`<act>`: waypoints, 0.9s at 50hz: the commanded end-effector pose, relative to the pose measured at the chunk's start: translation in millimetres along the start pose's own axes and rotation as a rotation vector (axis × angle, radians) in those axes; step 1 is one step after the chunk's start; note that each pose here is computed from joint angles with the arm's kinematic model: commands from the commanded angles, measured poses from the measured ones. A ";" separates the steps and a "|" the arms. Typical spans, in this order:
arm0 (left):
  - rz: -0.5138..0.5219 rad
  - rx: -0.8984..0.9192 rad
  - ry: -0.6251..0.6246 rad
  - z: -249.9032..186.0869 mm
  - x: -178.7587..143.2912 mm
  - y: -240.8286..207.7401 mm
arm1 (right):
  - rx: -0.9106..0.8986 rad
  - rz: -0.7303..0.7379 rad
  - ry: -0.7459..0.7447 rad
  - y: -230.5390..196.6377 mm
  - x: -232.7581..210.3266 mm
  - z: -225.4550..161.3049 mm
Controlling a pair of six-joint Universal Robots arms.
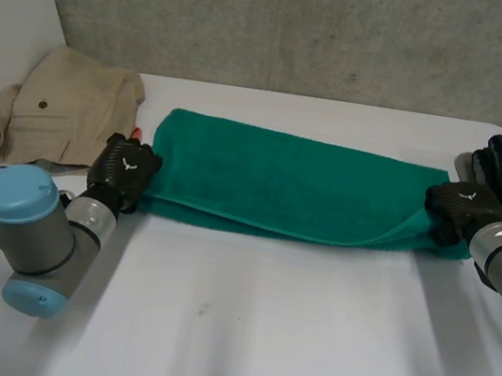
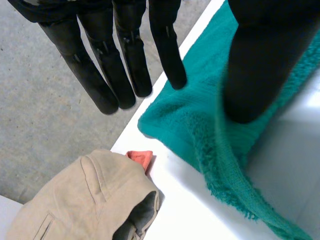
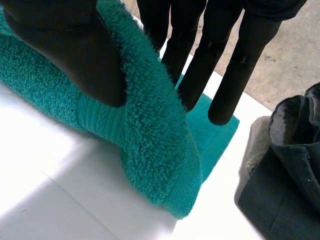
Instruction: Fold the laundry.
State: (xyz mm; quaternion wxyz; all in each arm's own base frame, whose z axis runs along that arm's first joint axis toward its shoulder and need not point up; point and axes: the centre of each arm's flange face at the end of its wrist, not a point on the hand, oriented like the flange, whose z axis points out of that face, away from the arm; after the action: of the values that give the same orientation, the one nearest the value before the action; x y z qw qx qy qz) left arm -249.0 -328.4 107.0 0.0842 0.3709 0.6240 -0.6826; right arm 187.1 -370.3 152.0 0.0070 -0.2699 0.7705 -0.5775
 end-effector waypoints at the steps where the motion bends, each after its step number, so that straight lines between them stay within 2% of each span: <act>1: -0.019 -0.044 -0.006 0.3 -9.5 8.9 | -0.007 0.002 0.007 4.6 7.0 0.9; 8: -0.031 -0.060 0.030 -4.7 -13.8 5.3 | -0.004 -0.041 -0.022 5.6 4.2 -3.5; 13: -0.053 -0.064 0.069 -10.9 -13.8 -2.1 | 0.029 -0.123 -0.070 3.2 -3.3 -14.1; 28: -0.093 -0.072 0.067 -11.7 -16.4 -4.3 | 0.161 -0.321 -0.193 12.0 -38.7 -31.6; 37: -0.093 -0.071 0.070 -12.5 -17.3 -7.4 | 0.172 -0.551 -0.251 24.1 -52.7 -37.5; 45: -0.089 -0.081 0.080 -15.9 -16.9 -9.4 | 0.168 -0.599 -0.251 22.1 -49.6 -33.7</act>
State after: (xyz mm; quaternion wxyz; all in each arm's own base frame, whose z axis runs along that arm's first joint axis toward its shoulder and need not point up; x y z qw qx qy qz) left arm -236.1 -320.9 124.0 0.0433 0.3626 0.6679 -0.6485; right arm 210.6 -311.2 126.1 -0.0349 -0.5452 0.6041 -0.5802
